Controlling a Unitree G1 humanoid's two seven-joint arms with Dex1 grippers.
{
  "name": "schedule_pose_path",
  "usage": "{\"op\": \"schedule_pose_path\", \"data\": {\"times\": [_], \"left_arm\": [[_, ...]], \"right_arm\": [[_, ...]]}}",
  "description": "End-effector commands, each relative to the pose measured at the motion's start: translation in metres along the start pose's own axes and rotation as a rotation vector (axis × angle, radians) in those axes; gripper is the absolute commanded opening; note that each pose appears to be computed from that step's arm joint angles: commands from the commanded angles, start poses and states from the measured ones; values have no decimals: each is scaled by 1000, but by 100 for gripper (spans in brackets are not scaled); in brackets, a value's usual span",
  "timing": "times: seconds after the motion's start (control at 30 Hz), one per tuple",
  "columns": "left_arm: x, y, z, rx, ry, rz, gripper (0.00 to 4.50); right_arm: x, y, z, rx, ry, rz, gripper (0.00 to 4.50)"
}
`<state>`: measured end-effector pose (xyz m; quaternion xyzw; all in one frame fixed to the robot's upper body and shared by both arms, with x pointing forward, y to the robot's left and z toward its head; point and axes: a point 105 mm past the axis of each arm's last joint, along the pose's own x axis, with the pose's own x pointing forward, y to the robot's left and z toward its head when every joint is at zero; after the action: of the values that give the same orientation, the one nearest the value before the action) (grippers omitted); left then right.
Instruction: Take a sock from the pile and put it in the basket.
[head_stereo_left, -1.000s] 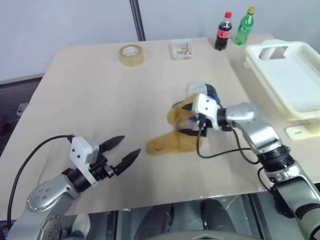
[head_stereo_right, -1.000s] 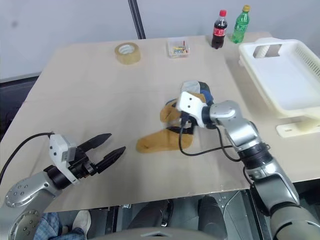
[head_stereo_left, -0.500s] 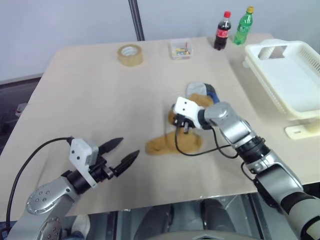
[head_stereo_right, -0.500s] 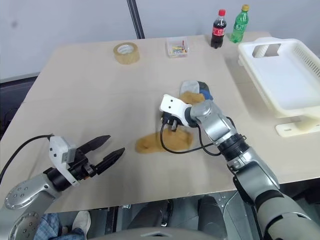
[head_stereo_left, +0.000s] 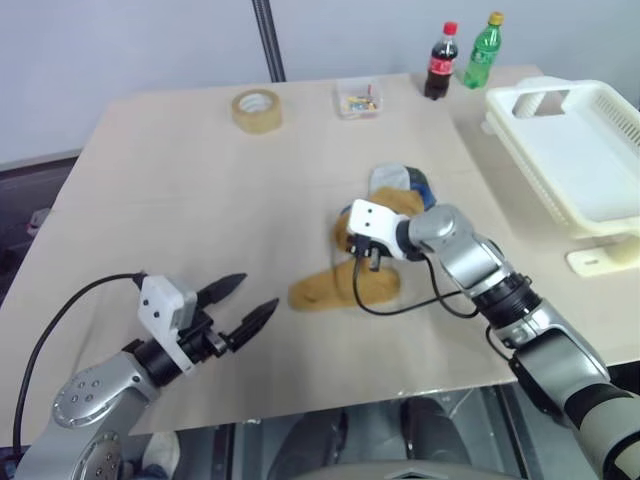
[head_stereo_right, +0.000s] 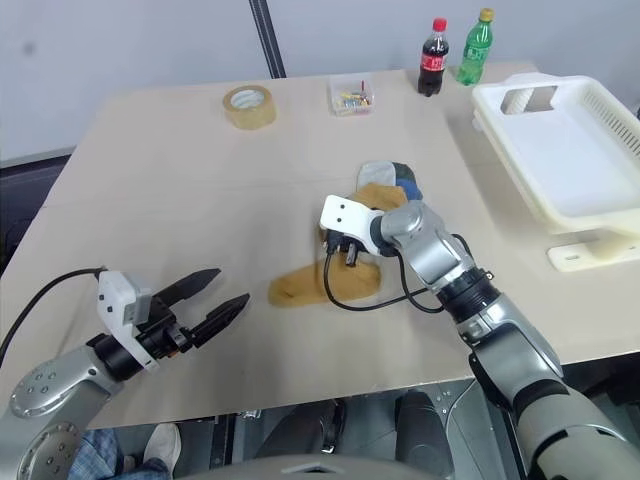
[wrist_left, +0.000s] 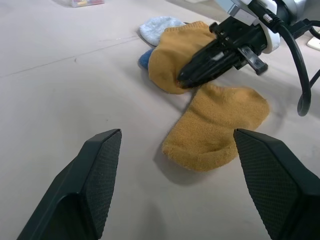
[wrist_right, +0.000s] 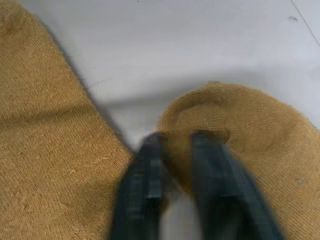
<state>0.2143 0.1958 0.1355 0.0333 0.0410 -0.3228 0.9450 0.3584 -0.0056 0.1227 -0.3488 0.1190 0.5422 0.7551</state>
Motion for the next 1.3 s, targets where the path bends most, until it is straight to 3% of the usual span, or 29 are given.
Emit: {"op": "schedule_pose_path", "data": {"times": [0.03,0.17,0.23,0.37,0.4,0.57,0.93,1.13,1.23,1.3], "left_arm": [[-1,-2,5,18,-19,-3,381],[-1,-3,5,18,-19,-1,381],[-1,-2,5,19,-19,0,381],[-1,-2,5,20,-21,1,381],[-1,-2,5,21,-21,2,381],[0,-2,5,20,-21,1,381],[2,-2,4,19,-20,-9,381],[2,-1,4,23,-21,-2,381],[3,1,1,10,-7,21,381],[6,1,-2,5,5,28,381]], "right_arm": [[-2,-3,16,-28,-53,-14,228],[1,-3,15,-15,-49,-11,228],[2,-4,13,-11,-43,-17,175],[4,-7,14,-5,-45,-32,10],[4,-7,14,-4,-46,-34,4],[5,-5,23,0,-79,-28,4],[48,26,98,60,-278,40,4],[65,30,114,104,-313,40,4],[62,34,120,128,-361,63,87],[56,28,115,143,-365,16,176]]}}
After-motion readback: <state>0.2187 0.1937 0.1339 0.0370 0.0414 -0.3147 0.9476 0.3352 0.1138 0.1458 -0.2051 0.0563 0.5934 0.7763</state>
